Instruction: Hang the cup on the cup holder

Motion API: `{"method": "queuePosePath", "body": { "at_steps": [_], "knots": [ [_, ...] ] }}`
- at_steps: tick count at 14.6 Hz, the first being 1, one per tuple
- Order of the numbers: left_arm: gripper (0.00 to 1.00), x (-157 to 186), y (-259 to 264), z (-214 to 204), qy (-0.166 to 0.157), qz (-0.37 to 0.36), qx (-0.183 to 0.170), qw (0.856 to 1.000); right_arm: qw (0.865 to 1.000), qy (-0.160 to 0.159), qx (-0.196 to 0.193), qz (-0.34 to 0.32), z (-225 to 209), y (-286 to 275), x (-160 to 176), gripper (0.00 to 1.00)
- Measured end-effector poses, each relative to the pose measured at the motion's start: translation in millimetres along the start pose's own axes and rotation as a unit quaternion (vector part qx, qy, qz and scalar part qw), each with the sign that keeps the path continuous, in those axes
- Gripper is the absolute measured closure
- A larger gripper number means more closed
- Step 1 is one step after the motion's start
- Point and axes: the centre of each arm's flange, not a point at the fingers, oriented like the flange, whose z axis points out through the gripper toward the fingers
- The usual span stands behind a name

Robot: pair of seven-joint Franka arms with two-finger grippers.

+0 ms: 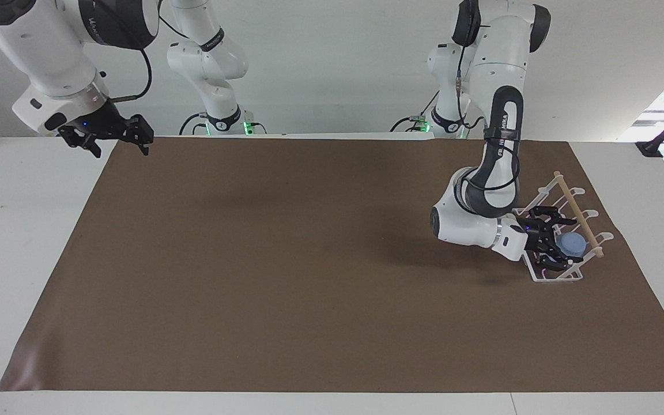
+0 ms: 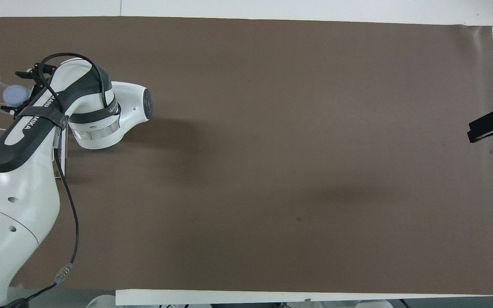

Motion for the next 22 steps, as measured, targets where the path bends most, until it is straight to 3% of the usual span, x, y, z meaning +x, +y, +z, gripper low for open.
{"method": "queuePosePath", "body": {
  "at_steps": [2,5,8,11,14,17,19,22],
  "knots": [
    [0.00,15.1,2.0,-11.2,-0.021,-0.021,0.004,1.000,1.000,-0.001,0.000,0.000,1.5,1.1,0.2,0.00],
    [0.00,71.9,2.6,-29.3,-0.072,-0.054,0.012,0.996,1.000,-0.001,0.001,0.004,1.9,5.1,-0.7,0.00],
    [0.00,139.3,-18.5,-24.2,-0.157,-0.026,0.016,0.987,1.000,0.001,0.001,0.005,1.6,6.0,-0.9,0.00],
    [0.00,195.0,-50.0,7.5,-0.257,0.022,0.003,0.966,1.000,0.003,0.013,0.001,1.3,1.3,0.1,0.00],
    [0.00,221.9,-67.4,43.2,-0.356,0.089,-0.055,0.928,1.000,0.007,0.015,-0.008,-1.7,-10.9,1.2,0.00],
    [0.00,234.2,-78.3,74.7,-0.450,0.163,-0.124,0.869,1.000,0.009,0.013,0.000,-4.1,-17.8,1.1,0.00],
    [0.00,249.5,-83.8,85.1,-0.495,0.202,-0.191,0.823,1.000,0.009,0.013,0.008,-4.5,-18.7,1.0,0.00],
    [0.00,263.3,-89.9,74.6,-0.528,0.255,-0.288,0.757,1.000,0.010,0.013,0.021,-5.4,-17.1,-0.2,0.00]
  ]
}}
